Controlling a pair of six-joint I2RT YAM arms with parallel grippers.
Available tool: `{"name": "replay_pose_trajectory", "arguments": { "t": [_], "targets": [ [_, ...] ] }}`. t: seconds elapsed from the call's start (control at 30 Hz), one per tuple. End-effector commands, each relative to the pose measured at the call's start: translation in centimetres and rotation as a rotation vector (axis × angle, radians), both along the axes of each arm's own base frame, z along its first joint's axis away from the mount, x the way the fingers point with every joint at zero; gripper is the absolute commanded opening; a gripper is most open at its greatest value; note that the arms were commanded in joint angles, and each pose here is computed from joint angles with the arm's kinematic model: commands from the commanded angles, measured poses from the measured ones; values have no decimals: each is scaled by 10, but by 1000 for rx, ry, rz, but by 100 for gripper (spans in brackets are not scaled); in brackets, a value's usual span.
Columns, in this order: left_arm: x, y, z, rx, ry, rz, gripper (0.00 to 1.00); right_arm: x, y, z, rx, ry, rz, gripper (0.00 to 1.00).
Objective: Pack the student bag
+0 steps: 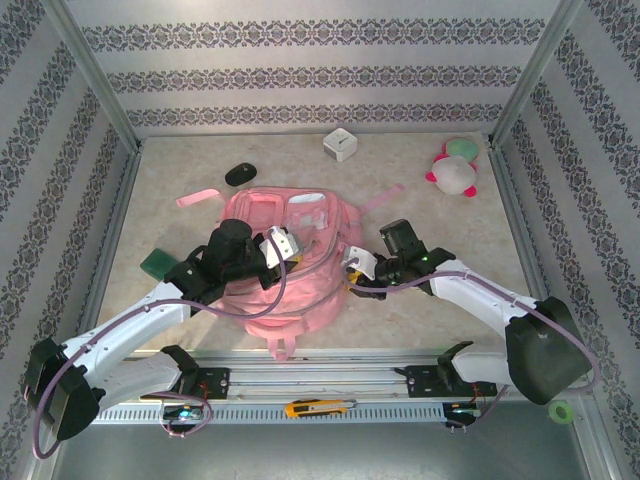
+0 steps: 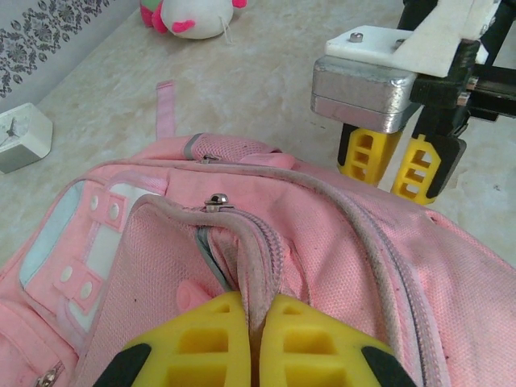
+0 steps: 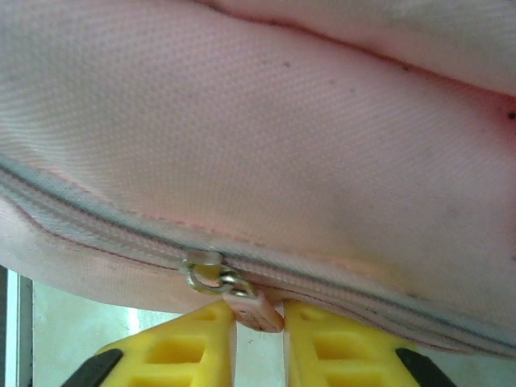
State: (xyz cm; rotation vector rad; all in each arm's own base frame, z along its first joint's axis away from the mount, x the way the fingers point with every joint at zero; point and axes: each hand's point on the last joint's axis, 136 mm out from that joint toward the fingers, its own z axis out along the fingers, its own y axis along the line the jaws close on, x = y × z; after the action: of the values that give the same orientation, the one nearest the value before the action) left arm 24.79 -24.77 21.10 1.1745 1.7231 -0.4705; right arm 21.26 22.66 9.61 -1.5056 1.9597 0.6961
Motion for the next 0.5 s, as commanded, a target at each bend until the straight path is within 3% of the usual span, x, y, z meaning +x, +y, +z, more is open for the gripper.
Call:
{"name": "replay_pose_trajectory", "arguments": {
  "t": [0.0, 0.1, 0.33, 0.43, 0.47],
  "targets": [
    [10, -11, 54, -148, -130, -19, 0, 6, 4, 10, 4, -25, -2, 9],
    [10, -10, 52, -147, -128, -16, 0, 12, 3, 17, 29, -36, -31, 0],
    [8, -7, 50, -135, -128, -10, 0, 29, -8, 25, 52, -56, -123, 0],
    [7, -5, 49, -133, -129, -5, 0, 21, -1, 32, 101, -33, -81, 0],
    [8, -5, 48, -133, -129, -5, 0, 17, 2, 33, 116, -24, -62, 5]
  ]
}}
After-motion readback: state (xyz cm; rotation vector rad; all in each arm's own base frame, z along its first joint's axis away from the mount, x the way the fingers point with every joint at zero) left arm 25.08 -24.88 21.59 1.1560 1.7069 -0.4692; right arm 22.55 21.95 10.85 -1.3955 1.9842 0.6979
